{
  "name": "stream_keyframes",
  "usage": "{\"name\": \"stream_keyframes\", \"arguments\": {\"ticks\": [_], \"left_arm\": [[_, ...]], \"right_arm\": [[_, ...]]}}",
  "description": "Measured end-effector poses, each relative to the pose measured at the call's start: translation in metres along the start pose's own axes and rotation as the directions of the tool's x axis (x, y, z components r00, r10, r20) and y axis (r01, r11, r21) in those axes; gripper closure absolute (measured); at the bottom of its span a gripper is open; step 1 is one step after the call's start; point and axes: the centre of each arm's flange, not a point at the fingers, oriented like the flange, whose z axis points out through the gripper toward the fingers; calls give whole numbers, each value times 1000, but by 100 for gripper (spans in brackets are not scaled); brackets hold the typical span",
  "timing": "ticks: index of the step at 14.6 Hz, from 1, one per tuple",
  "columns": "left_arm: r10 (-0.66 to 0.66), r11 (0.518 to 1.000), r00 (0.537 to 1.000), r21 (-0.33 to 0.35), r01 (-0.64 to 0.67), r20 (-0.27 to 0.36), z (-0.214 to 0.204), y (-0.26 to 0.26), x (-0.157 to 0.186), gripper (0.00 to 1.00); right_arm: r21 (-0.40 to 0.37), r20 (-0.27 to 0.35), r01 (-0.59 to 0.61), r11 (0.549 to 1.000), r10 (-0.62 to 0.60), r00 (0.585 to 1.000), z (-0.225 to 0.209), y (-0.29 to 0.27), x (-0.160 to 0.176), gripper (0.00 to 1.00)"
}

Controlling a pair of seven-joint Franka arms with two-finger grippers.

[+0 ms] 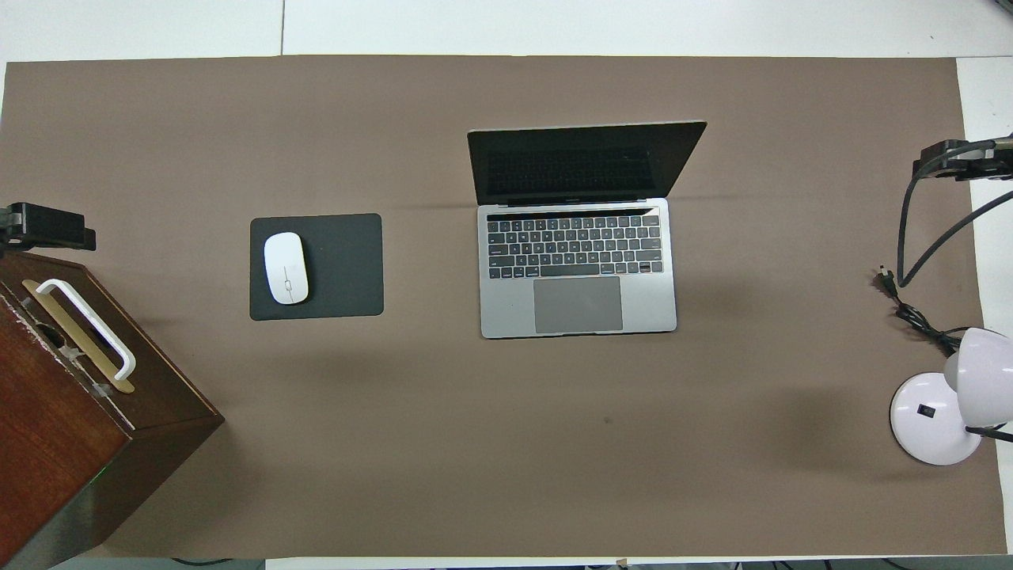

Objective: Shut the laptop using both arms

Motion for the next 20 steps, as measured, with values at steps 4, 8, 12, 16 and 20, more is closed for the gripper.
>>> {"name": "stream_keyframes", "arguments": {"ticks": [4,8,12,16,20], "left_arm": [[-9,1000,1000,0,9,2,1,-5,0,0],[-11,1000,1000,1,11,-25,1,-6,3,9],[-15,1000,999,1,15,-39,12,-7,5,59],[-25,1000,996,2,25,-81,14,-14,7,99],[-14,1000,993,4,15,-121,13,-10,10,99]], "right_arm": [[7,10,28,1000,-28,1000,10,-17,5,99],[6,-10,38,999,-38,999,18,-23,14,99],[4,-26,46,999,-46,999,29,-25,39,99],[25,-41,86,996,-85,996,51,-63,72,99],[30,-52,94,995,-92,994,60,-77,86,99]]}}
